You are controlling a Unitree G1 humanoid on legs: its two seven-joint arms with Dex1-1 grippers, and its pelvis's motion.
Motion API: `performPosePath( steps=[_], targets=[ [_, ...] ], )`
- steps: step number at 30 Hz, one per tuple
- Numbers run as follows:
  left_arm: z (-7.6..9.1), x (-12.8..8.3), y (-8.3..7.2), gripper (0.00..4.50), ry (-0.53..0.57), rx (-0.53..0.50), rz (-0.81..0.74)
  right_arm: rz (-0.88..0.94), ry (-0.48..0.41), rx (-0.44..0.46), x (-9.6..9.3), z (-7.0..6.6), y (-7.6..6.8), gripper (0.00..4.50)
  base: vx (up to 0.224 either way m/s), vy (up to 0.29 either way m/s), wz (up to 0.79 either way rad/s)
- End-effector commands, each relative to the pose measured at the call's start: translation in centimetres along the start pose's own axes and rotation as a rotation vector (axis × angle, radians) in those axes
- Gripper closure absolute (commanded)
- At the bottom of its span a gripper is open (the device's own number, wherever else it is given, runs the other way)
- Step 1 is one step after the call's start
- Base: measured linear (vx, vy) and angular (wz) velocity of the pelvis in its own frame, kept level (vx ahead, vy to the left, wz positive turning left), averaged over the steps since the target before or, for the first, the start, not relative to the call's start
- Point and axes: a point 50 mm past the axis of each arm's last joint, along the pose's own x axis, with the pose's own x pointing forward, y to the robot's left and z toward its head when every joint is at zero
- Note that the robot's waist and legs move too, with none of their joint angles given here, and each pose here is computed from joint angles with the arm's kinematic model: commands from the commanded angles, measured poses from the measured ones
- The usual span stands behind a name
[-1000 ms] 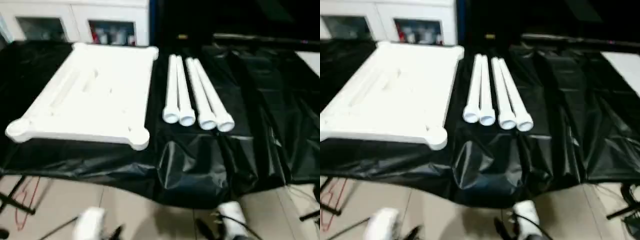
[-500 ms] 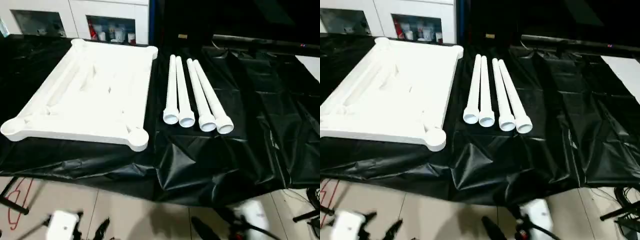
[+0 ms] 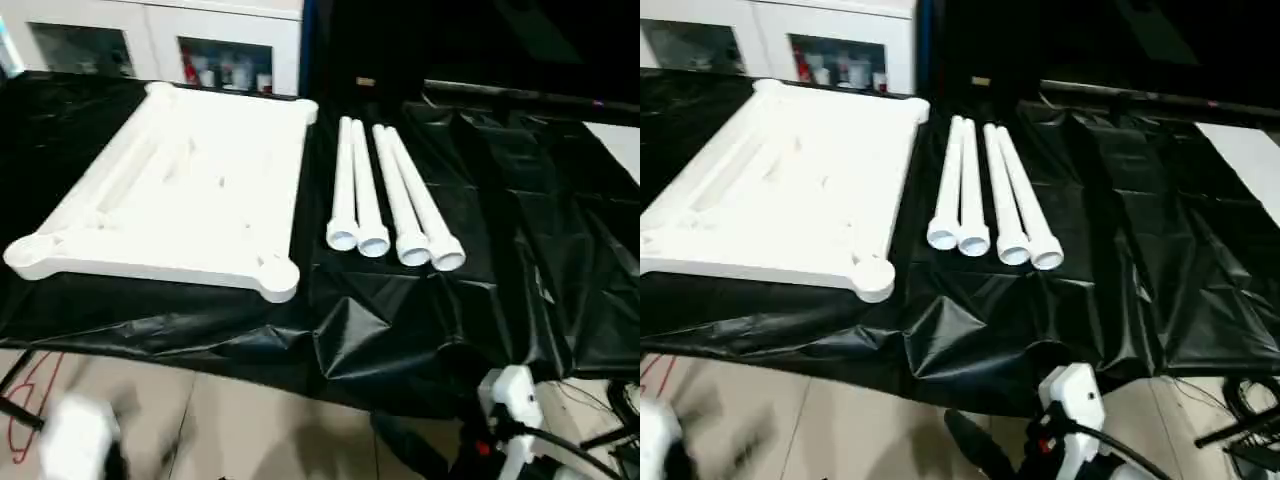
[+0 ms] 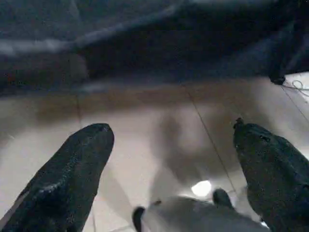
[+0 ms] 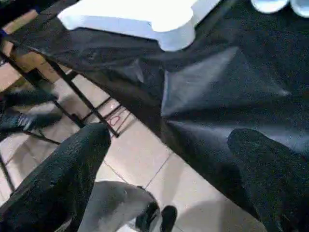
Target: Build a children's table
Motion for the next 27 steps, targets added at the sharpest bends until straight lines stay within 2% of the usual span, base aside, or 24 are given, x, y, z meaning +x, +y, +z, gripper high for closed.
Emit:
performPosePath(
  steps=[1,3,5,8,9,11,12,13,14,16,17,19,20,24,27],
  targets=[
    [2.5,0.8,0.2,0.02,-0.107,0.023,0.033,-0.054,-0.061,0.000,0.3,1.4,-0.9,0.00,0.000,0.000,0.00],
    [4.3,1.5,0.2,0.02,-0.170,0.029,0.039,-0.064,-0.102,0.009,0.7,2.1,-1.3,0.00,0.000,0.000,0.00],
    [7.0,2.6,0.1,0.02,-0.263,0.043,0.035,-0.075,-0.158,0.021,1.5,3.2,-1.9,0.00,0.000,0.000,0.00],
    [9.0,3.6,0.1,0.02,-0.330,0.058,0.039,-0.079,-0.194,0.015,2.2,4.3,-2.4,0.00,0.000,0.000,0.00],
    [9.2,3.8,0.2,0.02,-0.335,0.058,0.045,-0.082,-0.199,0.013,2.3,4.5,-2.5,0.00,0.000,0.000,0.00],
    [10.5,4.9,0.8,0.02,-0.382,0.043,0.108,-0.173,-0.226,-0.006,3.1,5.3,-3.8,0.00,0.000,0.000,0.00],
    [10.5,4.9,0.8,0.02,-0.382,0.043,0.108,-0.173,-0.226,-0.006,3.1,5.3,-3.8,0.00,0.000,0.000,0.00],
    [11.6,6.6,2.1,0.02,-0.388,0.067,0.227,-0.284,-0.241,-0.073,4.1,6.0,-5.4,0.00,0.000,0.000,0.00],
    [12.1,7.3,2.5,0.02,-0.405,0.066,0.257,-0.319,-0.248,-0.101,4.6,6.3,-6.0,0.00,0.000,0.000,0.00],
    [12.8,8.4,2.9,0.02,-0.424,0.030,0.287,-0.390,-0.236,-0.096,5.5,6.4,-7.3,0.00,0.000,0.000,0.00],
    [13.5,9.0,2.5,0.02,-0.452,0.040,0.252,-0.458,-0.255,-0.129,6.2,6.8,-8.1,0.00,0.000,0.000,0.00],
    [14.0,9.4,2.1,0.02,-0.474,0.042,0.219,-0.493,-0.264,-0.137,6.8,7.1,-8.7,0.00,0.000,0.000,0.00],
    [14.1,10.0,2.2,0.02,-0.469,0.057,0.248,-0.476,-0.293,-0.151,7.5,7.6,-9.1,0.00,0.000,0.000,0.00],
    [13.1,11.2,3.1,0.02,-0.402,0.073,0.386,-0.462,-0.312,-0.173,8.9,8.5,-10.0,0.00,0.000,0.000,0.00],
    [12.9,11.8,3.2,0.02,-0.395,0.078,0.411,-0.425,-0.332,-0.209,9.8,9.5,-10.1,0.00,0.000,0.000,0.00]
  ],
)
